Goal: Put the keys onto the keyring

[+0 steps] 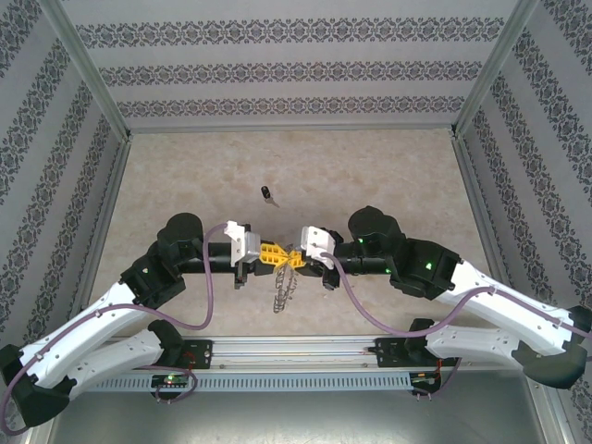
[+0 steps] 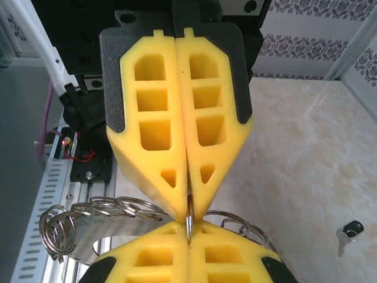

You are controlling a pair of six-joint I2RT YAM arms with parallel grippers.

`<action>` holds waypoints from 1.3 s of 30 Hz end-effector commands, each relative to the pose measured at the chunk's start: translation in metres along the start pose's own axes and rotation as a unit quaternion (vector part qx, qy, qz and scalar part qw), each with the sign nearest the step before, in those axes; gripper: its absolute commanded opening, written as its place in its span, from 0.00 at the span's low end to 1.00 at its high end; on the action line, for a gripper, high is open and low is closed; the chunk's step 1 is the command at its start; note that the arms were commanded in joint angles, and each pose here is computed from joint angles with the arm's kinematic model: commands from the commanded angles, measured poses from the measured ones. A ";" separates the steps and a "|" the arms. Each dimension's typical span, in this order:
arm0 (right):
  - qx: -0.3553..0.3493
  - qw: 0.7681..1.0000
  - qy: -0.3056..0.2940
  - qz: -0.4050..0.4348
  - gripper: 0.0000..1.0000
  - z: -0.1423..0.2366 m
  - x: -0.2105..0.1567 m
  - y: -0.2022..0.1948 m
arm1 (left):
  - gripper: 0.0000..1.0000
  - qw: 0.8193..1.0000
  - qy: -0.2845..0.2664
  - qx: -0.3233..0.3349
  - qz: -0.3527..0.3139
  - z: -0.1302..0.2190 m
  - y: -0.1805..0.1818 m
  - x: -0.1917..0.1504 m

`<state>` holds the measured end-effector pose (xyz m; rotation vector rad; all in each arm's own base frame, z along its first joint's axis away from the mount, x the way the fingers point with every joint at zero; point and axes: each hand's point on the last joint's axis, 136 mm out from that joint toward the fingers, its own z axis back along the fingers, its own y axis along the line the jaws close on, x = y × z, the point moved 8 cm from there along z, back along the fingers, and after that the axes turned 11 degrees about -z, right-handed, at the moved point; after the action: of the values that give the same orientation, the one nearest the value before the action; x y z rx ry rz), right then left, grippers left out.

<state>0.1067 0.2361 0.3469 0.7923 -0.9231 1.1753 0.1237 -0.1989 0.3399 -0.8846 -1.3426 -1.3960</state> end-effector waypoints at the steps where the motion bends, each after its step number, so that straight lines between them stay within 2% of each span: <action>1: -0.040 0.998 0.033 0.021 0.00 0.012 0.007 -0.005 | 0.14 0.998 0.055 -0.003 -0.025 0.005 -0.002 -0.001; 3: -0.047 0.997 0.058 0.025 0.00 0.012 0.007 -0.007 | 0.21 0.996 0.085 -0.008 -0.024 0.004 -0.002 -0.007; 6: -0.048 0.995 0.086 0.028 0.00 0.009 0.009 -0.009 | 0.21 0.994 0.104 -0.009 -0.028 0.004 -0.001 -0.010; 18: -0.049 0.990 0.128 0.034 0.00 -0.005 0.013 -0.013 | 0.21 0.995 0.094 0.003 -0.027 0.003 0.002 -0.009; 39: -0.006 0.993 0.113 0.041 0.00 -0.013 0.016 -0.003 | 0.21 0.996 0.078 0.011 -0.029 -0.003 0.007 -0.009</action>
<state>0.1205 0.2473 0.3444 0.5326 -0.7419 1.2587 0.1329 -0.1965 0.3247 -0.6878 -1.2092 -1.4575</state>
